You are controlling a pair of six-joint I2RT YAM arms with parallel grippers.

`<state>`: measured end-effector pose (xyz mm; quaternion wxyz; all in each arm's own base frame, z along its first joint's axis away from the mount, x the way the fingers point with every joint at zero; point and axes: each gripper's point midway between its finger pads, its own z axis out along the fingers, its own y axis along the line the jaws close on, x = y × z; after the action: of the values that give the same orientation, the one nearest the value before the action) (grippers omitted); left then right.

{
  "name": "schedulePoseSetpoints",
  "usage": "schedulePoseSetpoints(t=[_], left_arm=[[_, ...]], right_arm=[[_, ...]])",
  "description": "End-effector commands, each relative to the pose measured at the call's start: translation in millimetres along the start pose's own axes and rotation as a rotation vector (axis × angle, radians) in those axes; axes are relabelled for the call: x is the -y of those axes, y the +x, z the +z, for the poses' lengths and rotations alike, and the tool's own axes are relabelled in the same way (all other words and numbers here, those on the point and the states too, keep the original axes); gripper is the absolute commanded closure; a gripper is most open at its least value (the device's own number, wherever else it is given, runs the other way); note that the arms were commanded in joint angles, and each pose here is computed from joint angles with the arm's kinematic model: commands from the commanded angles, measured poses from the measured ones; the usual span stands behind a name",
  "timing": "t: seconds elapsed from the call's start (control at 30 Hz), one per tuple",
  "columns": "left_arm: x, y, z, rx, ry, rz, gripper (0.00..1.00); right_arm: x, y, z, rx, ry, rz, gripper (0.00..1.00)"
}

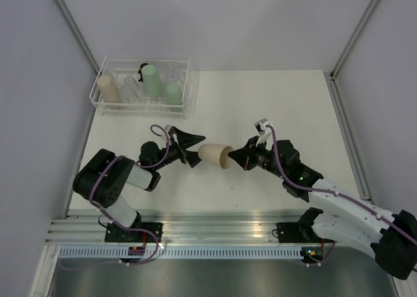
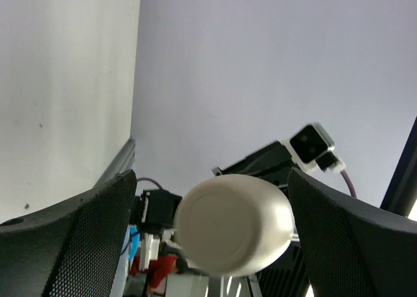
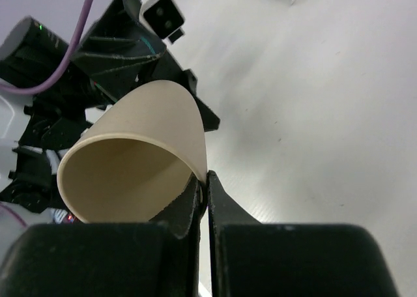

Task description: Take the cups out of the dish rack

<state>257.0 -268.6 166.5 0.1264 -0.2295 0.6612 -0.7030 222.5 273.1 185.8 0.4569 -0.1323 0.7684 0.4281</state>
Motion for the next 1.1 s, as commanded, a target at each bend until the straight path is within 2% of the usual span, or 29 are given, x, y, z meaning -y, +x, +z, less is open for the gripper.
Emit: schedulePoseSetpoints(t=[0.0, 0.13, 0.23, 0.27, 0.3, 0.33, 0.4, 0.43, 0.5, 0.57, 0.6, 0.63, 0.67, 0.7, 0.73, 0.77, 0.87, 0.9, 1.0, 1.03, 1.07], left_arm=[[49, -7, -14, 0.017, 0.228, 0.243, 0.0], [48, -17, -16, 0.021, 0.222, 0.268, 0.0], [44, -18, -17, 0.013, 0.213, 0.297, 0.0], [44, -16, -18, 0.005, 0.214, 0.313, 0.0], [42, -14, -18, 0.0, 0.211, 0.349, 0.0], [36, -11, -19, -0.015, 0.186, 0.35, 0.0], [33, -6, -22, -0.034, 0.171, 0.419, 0.0], [22, -3, -23, -0.057, 0.125, 0.409, 0.0], [15, 1, -26, -0.077, 0.091, 0.479, 0.0], [8, 7, -31, -0.109, 0.023, 0.495, 0.0], [4, 7, -32, -0.112, 0.003, 0.575, 0.0], [17, 8, -34, -0.103, 0.009, 0.637, 0.0], [-1, 6, -38, -0.108, -0.094, 0.594, 0.0], [-4, 5, -41, -0.106, -0.122, 0.676, 0.0], [10, 2, -42, -0.069, -0.121, 0.738, 0.0], [-4, 2, -50, -0.076, -0.196, 0.748, 0.0], [6, -3, -58, -0.031, -0.252, 0.826, 0.0], [-3, -3, -64, -0.043, -0.303, 0.828, 0.0], [3, 0, -75, -0.025, -0.344, 0.866, 0.0], [8, -2, -76, -0.001, -0.346, 0.886, 0.0], [5, -2, -81, 0.006, -0.374, 0.876, 0.0]], right_arm=[[20, -36, -24, 0.076, 0.203, -0.07, 0.99], [42, -52, -58, 0.131, 0.383, -0.076, 0.99], [67, -64, -88, 0.152, 0.601, -0.053, 0.99], [88, -67, -106, 0.118, 0.781, -0.07, 0.99], [96, -67, -112, 0.084, 0.854, -0.076, 0.99], [116, -51, -118, -0.043, 0.967, -0.101, 0.99], [120, -55, -110, -0.129, 0.95, -0.086, 0.99], [138, -59, -115, -0.16, 0.975, -0.054, 0.99], [150, -68, -106, -0.169, 0.926, 0.014, 0.99], [177, -96, -113, -0.11, 0.962, 0.079, 0.99], [194, -108, -122, -0.087, 0.987, 0.127, 0.99], [198, -114, -119, -0.095, 0.96, 0.156, 0.99], [211, -125, -115, -0.116, 0.974, 0.179, 0.99], [220, -130, -114, -0.127, 0.99, 0.198, 0.99], [230, -132, -115, -0.142, 1.013, 0.221, 0.99], [240, -138, -105, -0.148, 1.012, 0.246, 0.99], [263, -151, -92, -0.144, 1.016, 0.292, 0.99], [268, -155, -89, -0.144, 1.019, 0.296, 0.99], [295, -168, -90, -0.182, 1.069, 0.325, 0.99], [310, -152, -91, -0.267, 1.098, 0.359, 0.99], [313, -171, -92, -0.242, 1.112, 0.35, 0.99]])
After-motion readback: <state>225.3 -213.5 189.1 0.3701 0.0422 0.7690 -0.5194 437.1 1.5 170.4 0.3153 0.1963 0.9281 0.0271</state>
